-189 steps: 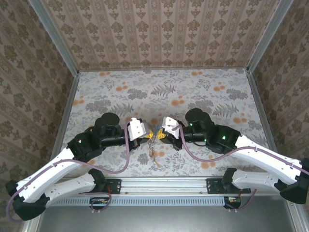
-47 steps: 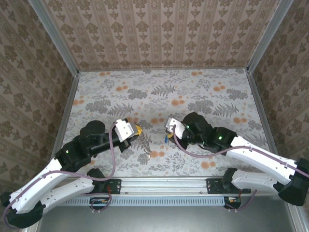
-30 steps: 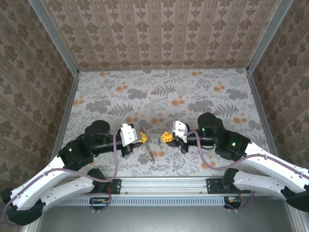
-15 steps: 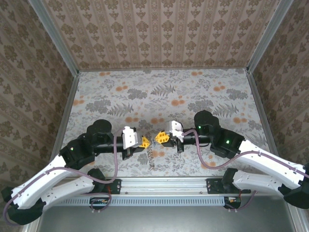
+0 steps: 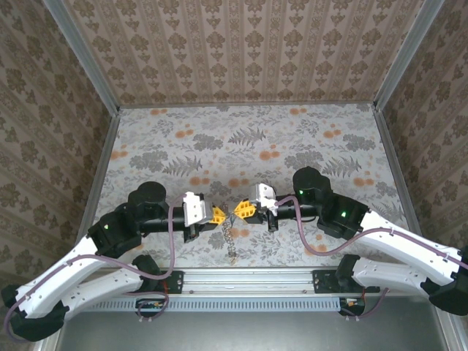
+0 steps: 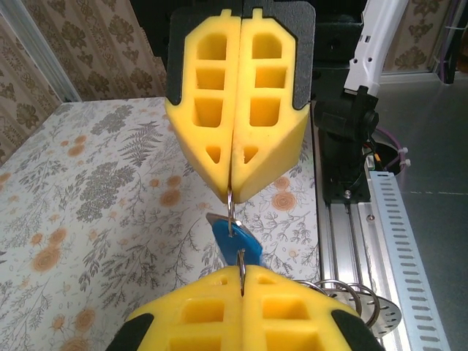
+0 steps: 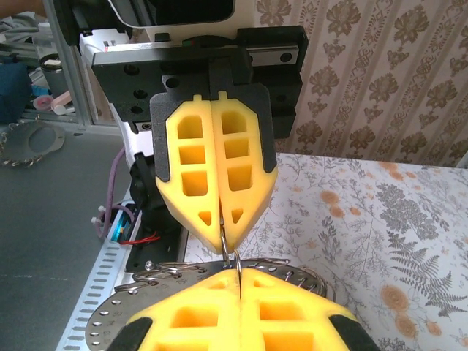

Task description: Put the keys on the keyring

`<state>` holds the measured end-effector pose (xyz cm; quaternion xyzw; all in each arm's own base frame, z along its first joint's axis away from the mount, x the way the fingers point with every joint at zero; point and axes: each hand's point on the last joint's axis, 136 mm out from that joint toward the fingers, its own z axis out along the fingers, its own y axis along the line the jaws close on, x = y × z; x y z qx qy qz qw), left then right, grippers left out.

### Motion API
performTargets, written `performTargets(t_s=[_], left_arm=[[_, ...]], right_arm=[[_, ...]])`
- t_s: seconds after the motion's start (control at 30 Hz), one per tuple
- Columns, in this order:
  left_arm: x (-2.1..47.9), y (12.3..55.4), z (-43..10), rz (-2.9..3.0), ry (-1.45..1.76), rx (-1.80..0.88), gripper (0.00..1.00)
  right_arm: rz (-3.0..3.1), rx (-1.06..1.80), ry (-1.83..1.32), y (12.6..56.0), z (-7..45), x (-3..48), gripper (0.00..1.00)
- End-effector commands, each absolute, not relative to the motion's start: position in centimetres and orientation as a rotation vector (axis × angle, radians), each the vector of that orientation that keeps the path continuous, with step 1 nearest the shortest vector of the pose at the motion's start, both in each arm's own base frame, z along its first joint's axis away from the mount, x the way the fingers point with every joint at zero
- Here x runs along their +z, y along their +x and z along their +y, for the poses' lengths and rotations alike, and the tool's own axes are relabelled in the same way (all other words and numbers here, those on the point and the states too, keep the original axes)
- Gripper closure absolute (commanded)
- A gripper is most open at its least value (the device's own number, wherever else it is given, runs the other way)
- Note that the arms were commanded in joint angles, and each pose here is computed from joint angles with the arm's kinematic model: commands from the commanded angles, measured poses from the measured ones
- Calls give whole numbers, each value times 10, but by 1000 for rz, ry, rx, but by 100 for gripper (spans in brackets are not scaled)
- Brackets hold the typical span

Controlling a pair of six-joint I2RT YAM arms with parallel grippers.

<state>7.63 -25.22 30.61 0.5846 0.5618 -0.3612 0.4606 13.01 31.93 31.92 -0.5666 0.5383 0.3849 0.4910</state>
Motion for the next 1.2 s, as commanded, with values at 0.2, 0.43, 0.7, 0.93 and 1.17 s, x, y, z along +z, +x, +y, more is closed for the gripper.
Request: performTargets(t_s=[0.2, 0.43, 0.7, 0.93, 1.17], left_arm=[[333, 71, -251, 1274, 1411, -897, 100], [333, 71, -251, 1273, 1408, -897, 100], [333, 72, -251, 1279, 1402, -892, 100], [333, 72, -250, 1277, 1399, -890, 100], [333, 72, -251, 1273, 1402, -895, 100]], right_arm=[[1275, 1000, -1390, 122, 326, 326, 100], [1264, 1006, -1394, 120, 326, 327, 100], [1278, 991, -1369, 121, 321, 327, 100], [1288, 984, -1361, 121, 319, 325, 100], [1293, 988, -1365, 122, 323, 324, 100]])
